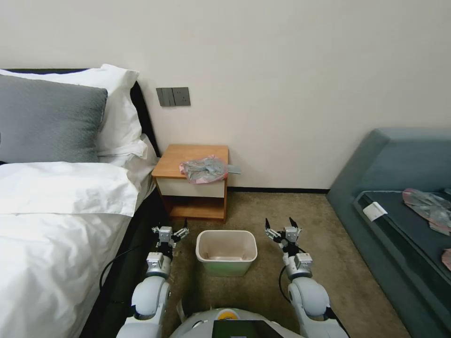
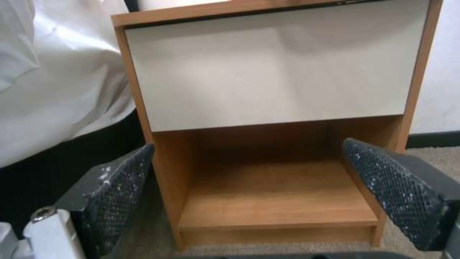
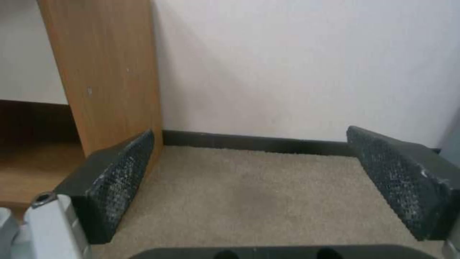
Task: Pick up the garbage bag from the table and place it over the trash can.
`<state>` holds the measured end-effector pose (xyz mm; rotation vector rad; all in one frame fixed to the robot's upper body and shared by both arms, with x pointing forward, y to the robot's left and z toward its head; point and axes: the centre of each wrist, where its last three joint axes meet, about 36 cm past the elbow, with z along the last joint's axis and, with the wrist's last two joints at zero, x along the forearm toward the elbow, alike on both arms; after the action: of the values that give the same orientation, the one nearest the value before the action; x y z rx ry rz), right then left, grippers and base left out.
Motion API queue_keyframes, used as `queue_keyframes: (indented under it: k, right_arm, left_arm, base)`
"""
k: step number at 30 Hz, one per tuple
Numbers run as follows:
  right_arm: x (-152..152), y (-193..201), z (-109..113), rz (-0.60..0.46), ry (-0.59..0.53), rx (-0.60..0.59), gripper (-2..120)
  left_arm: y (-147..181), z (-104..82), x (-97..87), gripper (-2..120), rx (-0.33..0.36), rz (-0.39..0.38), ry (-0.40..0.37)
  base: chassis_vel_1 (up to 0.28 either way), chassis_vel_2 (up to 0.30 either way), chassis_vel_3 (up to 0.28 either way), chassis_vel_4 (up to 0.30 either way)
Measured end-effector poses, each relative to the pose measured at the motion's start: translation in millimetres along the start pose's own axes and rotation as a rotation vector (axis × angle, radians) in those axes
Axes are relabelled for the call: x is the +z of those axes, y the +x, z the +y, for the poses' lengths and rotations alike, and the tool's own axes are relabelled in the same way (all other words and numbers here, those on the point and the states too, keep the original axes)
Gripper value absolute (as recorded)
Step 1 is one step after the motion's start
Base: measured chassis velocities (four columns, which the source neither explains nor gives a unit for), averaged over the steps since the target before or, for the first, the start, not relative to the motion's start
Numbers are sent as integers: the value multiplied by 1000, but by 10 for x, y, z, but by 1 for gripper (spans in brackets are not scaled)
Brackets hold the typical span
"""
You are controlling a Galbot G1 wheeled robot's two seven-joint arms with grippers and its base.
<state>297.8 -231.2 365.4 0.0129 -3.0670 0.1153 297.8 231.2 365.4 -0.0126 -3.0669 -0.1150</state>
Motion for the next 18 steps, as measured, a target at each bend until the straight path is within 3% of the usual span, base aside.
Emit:
queue_keyframes:
  k: [18]
  right_arm:
    - [0,0,0,0,0,0,100]
  left_arm:
    - [0,0,0,100,0,0,0]
  base:
    - [0,0,0,0]
